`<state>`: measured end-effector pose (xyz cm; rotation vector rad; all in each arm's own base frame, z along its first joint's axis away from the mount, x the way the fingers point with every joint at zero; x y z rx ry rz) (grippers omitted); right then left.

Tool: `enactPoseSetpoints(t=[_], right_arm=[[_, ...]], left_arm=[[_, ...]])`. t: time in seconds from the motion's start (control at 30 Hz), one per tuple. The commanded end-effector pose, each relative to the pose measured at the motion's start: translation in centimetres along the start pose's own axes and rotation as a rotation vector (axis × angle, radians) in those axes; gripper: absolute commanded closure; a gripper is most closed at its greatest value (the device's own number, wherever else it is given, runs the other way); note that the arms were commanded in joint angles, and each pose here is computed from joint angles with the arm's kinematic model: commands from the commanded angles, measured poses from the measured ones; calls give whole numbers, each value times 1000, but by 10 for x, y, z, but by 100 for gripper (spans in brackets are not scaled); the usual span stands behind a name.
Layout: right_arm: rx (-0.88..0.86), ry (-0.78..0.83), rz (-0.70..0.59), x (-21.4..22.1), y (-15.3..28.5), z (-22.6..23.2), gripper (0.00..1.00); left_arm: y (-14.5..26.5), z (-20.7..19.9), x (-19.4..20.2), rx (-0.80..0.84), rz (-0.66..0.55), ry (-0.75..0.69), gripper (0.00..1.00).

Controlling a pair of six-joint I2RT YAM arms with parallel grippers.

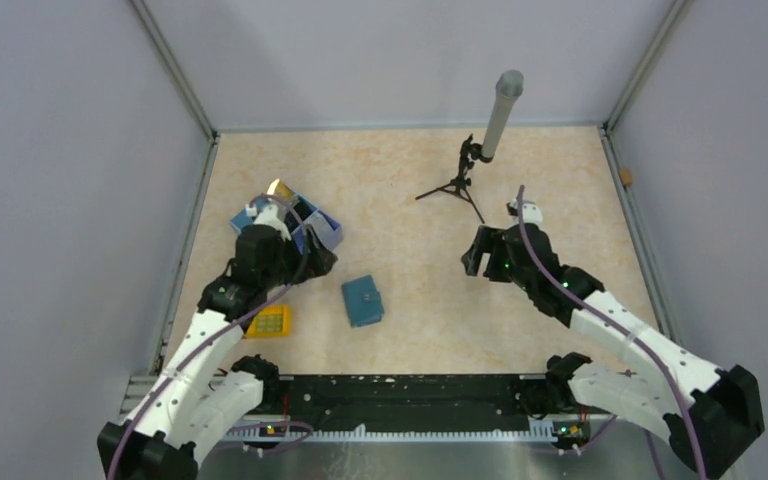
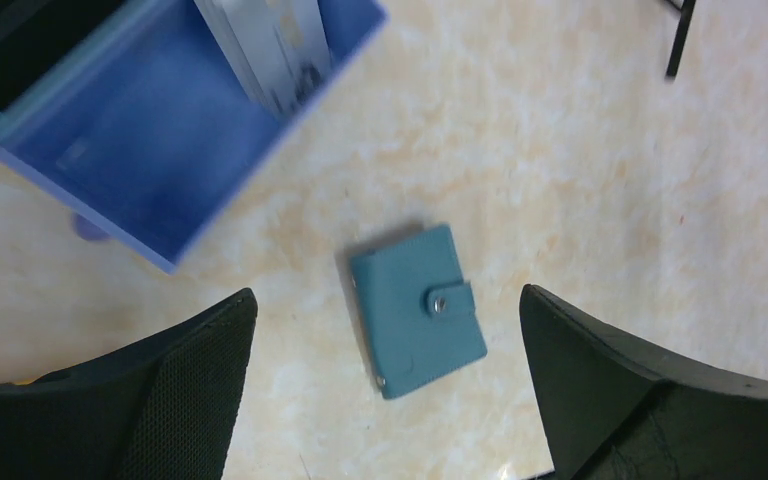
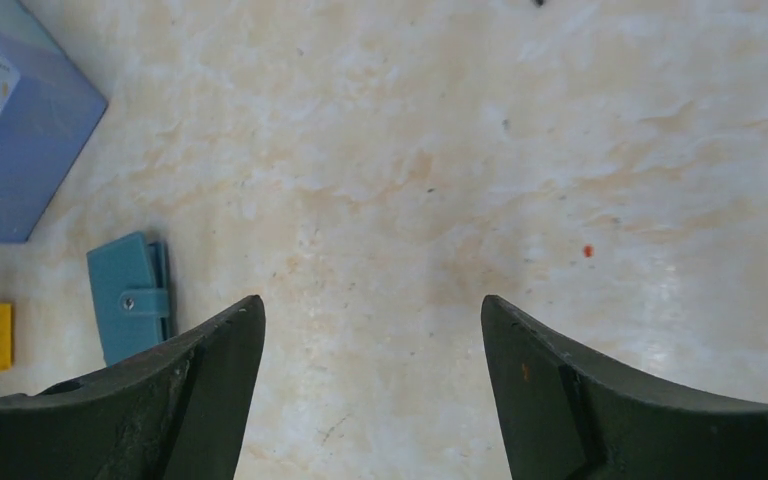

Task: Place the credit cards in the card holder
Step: Reset both arms

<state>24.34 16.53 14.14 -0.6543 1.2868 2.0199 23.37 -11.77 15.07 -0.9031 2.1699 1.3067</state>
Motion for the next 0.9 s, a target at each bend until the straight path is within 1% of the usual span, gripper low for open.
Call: enactPoseSetpoints(t=[0.0,0.03,0.1,0.13,0.2,0.23,0.3,0.4,0.53,0.73,0.87], right_arm=[[116,45,-207,-48,37,-23,22],[123,46,-249,-57,45,-25,20],[139,49,-322,-70,60,-30,19],[151,50,-356,-76,66,-33,17],[174,62,-399,-84,76,-38,15],[181,74,-413,-86,79,-39,15],[209,88,-429,-89,84,-45,15],[226,97,-439,-89,85,-49,15],[212,103,-442,-87,82,-48,15],[214,102,-445,-87,83,-49,15],[213,95,-449,-88,84,-48,15]], left_arm=[[33,9,-60,-77,-143,-37,1],[40,13,-71,-99,-166,-38,1],[57,20,-95,-135,-231,-43,1],[64,24,-104,-154,-264,-43,1],[78,34,-117,-211,-330,-48,1],[84,41,-121,-258,-367,-44,1],[93,47,-123,-294,-414,-51,1],[97,61,-117,-350,-467,-82,1],[96,75,-106,-398,-482,-86,1],[94,72,-106,-380,-482,-95,1],[95,77,-105,-405,-481,-94,1]])
Point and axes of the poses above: each gripper's point midway between its finger pads, its own y axis back along the fingers, its own z axis along the line the jaws close on, x = y × z, the point moved 1 cm from there along y, back along the fingers, and after that the axes turned 2 degrees about -y, right-handed, at the moved point
